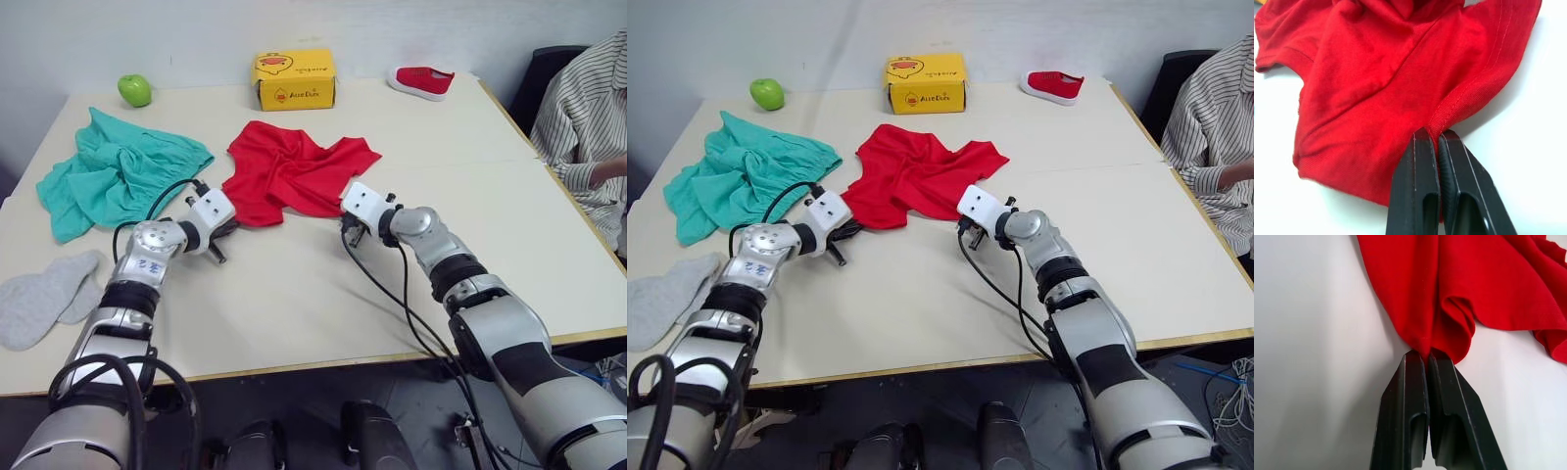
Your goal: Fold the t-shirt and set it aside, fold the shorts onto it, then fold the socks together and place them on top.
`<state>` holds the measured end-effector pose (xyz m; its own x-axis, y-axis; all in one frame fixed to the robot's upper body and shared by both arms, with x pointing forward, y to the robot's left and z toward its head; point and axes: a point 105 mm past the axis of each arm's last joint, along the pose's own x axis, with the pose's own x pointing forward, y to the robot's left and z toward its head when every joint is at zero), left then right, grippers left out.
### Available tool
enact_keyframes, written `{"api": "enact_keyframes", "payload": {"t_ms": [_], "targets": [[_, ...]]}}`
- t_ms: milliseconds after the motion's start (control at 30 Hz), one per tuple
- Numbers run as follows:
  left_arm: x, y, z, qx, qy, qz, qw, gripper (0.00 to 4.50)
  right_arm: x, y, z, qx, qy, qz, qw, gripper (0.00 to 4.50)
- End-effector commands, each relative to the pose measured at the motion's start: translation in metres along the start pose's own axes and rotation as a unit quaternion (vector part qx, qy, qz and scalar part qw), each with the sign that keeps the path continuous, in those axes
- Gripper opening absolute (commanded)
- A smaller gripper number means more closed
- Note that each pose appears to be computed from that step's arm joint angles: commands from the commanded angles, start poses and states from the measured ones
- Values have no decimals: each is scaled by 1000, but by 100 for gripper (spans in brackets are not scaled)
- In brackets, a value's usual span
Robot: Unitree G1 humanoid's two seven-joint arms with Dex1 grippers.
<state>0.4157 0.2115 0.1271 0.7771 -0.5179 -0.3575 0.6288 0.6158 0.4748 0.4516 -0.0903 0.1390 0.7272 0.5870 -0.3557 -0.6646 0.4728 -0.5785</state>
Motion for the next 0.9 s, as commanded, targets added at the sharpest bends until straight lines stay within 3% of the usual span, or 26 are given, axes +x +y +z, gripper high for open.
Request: {"api": "enact_keyframes", "payload": {"t_ms": [33, 167, 400, 567, 700, 800, 900], "targets": [[-25, -5, 5, -18, -40, -41, 998, 0, -21, -14, 4, 9, -34, 11, 999, 1], [-73, -25, 11, -11, -82, -115, 990, 0, -64, -16, -17, -7, -33, 72, 997, 1], [-133, -64, 7, -46, -71, -178, 980, 0, -136, 10, -53, -4, 8, 188, 982, 1], [-163, -98, -3, -72, -15, -221, 972, 0, -177, 41, -73, 0, 42, 271, 962, 1], [-186, -129, -18, -116, 61, -280, 951, 0, -202, 66, -88, 55, 103, 341, 933, 1], [-190, -133, -18, -152, 78, -289, 942, 0, -210, 74, -89, 70, 121, 364, 921, 1], [-182, -117, -8, -143, 56, -270, 951, 0, -205, 60, -77, 71, 94, 333, 935, 1]]}}
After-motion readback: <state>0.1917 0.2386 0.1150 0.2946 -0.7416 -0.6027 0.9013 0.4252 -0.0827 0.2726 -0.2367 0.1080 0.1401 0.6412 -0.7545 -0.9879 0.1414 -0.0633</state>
